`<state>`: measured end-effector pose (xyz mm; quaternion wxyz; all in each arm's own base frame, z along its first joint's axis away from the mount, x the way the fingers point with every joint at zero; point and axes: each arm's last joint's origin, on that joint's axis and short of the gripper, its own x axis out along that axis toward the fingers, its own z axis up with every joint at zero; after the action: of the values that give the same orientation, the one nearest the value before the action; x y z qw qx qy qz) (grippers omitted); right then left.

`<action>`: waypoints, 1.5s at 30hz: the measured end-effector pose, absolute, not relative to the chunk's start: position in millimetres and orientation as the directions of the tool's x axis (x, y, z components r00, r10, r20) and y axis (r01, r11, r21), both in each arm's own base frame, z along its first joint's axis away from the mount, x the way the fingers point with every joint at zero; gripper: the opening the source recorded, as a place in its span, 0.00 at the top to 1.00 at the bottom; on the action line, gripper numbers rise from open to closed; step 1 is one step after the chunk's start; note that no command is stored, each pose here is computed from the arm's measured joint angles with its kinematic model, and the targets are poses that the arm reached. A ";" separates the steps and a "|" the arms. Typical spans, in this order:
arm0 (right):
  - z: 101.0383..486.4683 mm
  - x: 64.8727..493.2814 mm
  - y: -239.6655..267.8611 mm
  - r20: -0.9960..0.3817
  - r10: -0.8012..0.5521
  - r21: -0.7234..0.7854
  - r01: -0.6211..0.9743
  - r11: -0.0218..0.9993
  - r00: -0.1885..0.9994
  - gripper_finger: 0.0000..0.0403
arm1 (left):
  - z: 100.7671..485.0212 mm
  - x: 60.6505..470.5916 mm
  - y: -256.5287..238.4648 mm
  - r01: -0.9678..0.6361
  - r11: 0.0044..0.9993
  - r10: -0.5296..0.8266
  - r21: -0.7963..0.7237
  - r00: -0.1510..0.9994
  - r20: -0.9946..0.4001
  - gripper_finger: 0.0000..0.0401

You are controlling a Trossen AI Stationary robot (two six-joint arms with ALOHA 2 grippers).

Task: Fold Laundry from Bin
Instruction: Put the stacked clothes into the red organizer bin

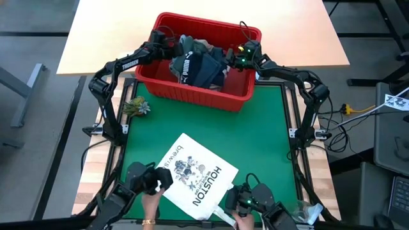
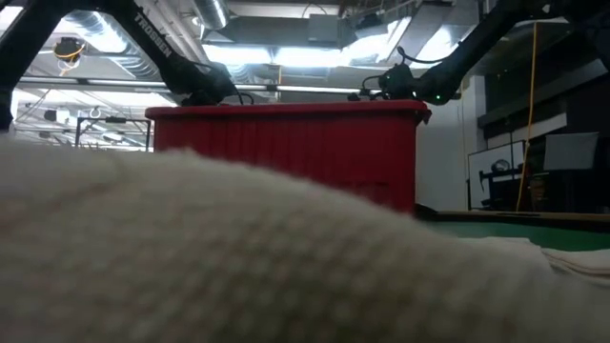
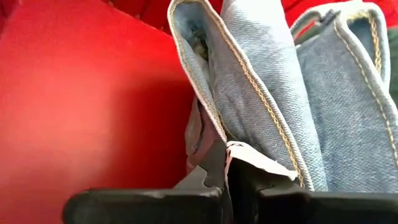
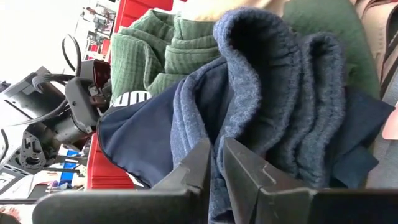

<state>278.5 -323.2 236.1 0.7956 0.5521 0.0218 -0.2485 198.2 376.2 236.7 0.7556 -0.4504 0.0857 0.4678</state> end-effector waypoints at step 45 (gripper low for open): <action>254.6 282.9 -322.0 -0.131 -0.254 0.742 0.264 0.616 0.958 0.89 | 318.9 260.9 303.6 -0.516 0.766 0.455 -0.384 0.856 -0.244 0.59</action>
<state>282.9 -322.0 254.6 0.8988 0.4139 0.0064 -0.1441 260.9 303.6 318.9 0.9371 -0.2237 0.0686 0.2590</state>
